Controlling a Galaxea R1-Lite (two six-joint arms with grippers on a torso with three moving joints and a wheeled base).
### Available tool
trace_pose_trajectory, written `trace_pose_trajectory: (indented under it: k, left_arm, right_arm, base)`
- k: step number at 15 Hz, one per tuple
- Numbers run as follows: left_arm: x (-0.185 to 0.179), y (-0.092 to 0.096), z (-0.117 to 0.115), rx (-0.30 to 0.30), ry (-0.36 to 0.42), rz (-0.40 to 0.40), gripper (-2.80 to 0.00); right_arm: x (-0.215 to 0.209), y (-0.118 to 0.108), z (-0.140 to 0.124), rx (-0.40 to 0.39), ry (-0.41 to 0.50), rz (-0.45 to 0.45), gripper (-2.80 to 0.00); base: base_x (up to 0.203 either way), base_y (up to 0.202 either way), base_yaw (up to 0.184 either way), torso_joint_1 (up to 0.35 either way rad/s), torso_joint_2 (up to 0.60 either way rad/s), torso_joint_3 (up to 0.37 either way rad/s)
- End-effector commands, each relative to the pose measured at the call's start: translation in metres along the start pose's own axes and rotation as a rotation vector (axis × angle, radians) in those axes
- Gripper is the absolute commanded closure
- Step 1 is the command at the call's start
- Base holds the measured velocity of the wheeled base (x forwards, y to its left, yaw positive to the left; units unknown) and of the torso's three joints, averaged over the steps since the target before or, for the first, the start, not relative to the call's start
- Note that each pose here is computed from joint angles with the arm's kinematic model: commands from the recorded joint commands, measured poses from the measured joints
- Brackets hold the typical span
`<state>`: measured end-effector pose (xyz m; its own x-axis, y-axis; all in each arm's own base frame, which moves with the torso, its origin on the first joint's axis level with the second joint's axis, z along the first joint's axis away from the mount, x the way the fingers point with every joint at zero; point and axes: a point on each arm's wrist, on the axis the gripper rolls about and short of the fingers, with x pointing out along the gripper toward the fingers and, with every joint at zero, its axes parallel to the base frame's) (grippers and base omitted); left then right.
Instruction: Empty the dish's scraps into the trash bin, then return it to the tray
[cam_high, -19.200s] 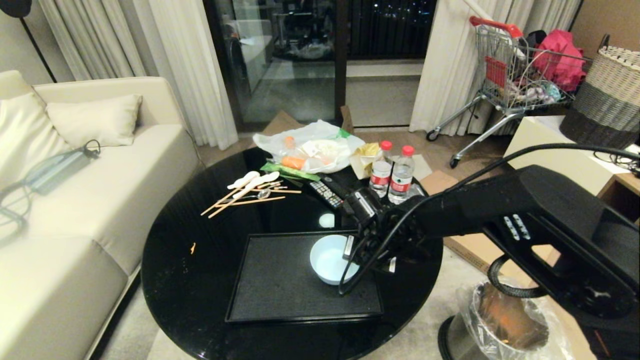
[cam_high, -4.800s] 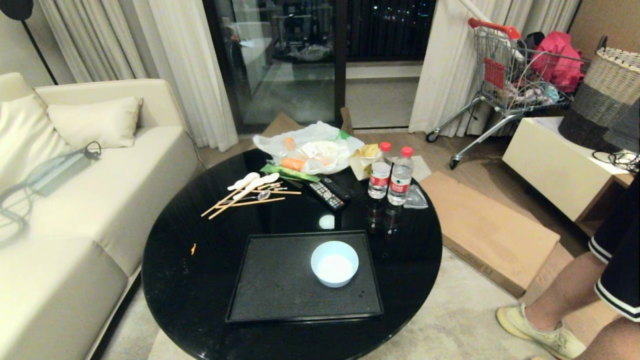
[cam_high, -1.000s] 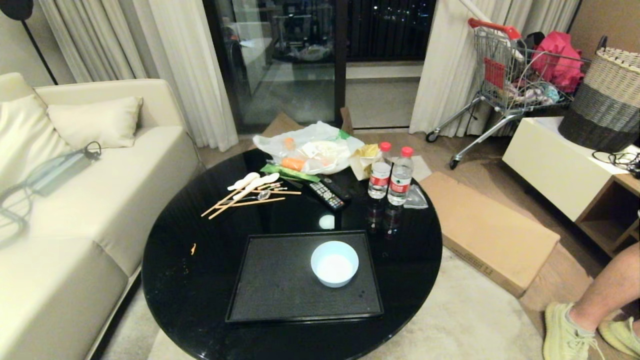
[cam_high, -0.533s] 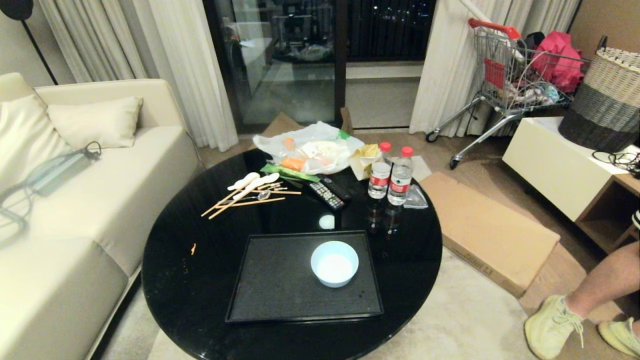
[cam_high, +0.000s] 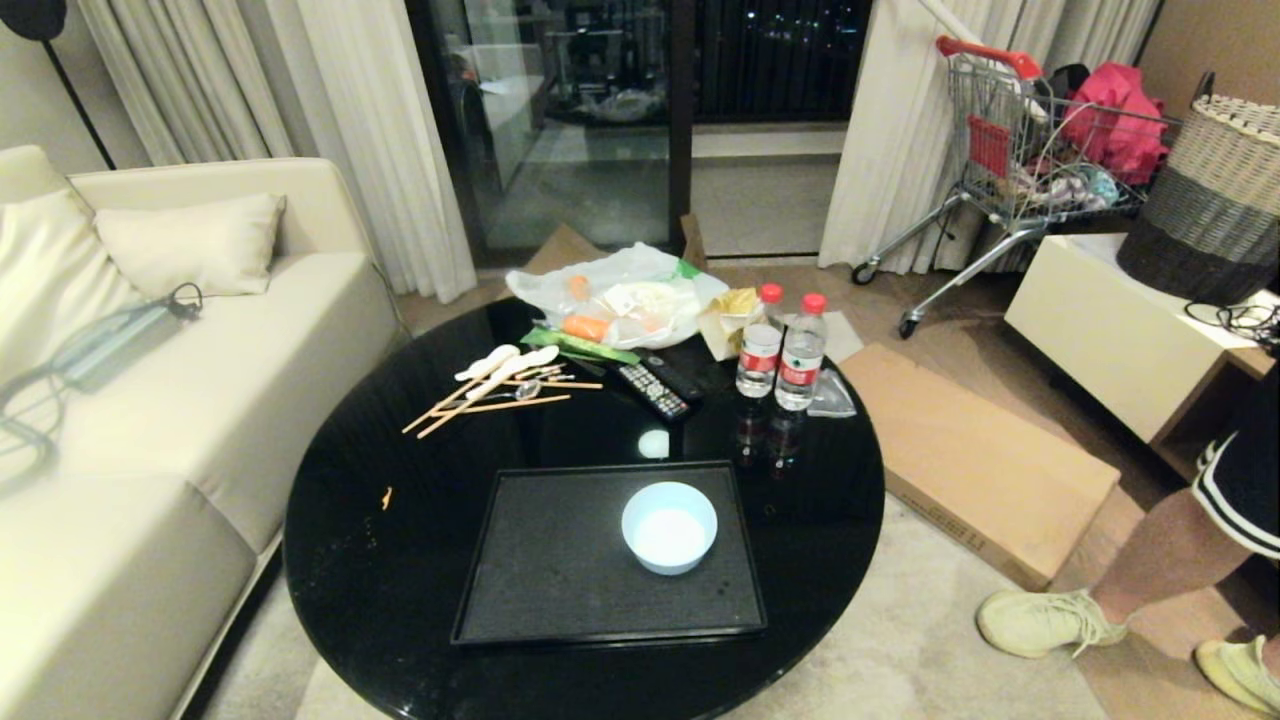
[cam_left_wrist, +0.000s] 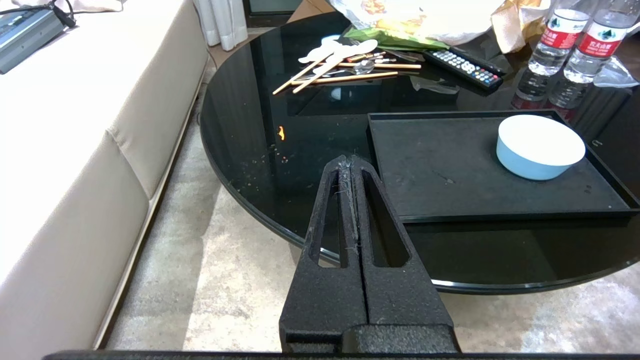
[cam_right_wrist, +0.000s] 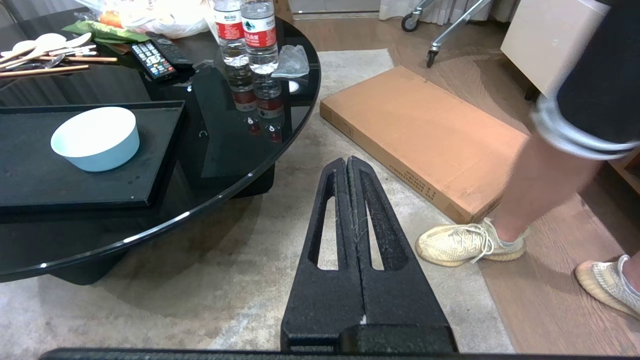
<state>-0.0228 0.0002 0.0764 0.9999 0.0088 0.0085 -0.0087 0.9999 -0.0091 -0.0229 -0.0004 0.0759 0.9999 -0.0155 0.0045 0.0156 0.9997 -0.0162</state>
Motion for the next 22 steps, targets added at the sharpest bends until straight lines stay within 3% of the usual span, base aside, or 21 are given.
trace_pose_trajectory:
  k: [1, 22]
  left_arm:
    - [0.0000, 0.0000, 0.0000, 0.000, -0.001, 0.000, 0.00]
    - [0.0000, 0.0000, 0.0000, 0.000, -0.001, 0.000, 0.00]
  right_arm:
    - [0.0000, 0.0000, 0.0004, -0.001, 0.000, 0.000, 0.00]
    - [0.0001, 0.0000, -0.0001, -0.001, 0.001, 0.000, 0.00]
  base:
    - [0.000, 0.000, 0.000, 0.000, 0.00, 0.000]
    - [0.000, 0.000, 0.000, 0.000, 0.00, 0.000]
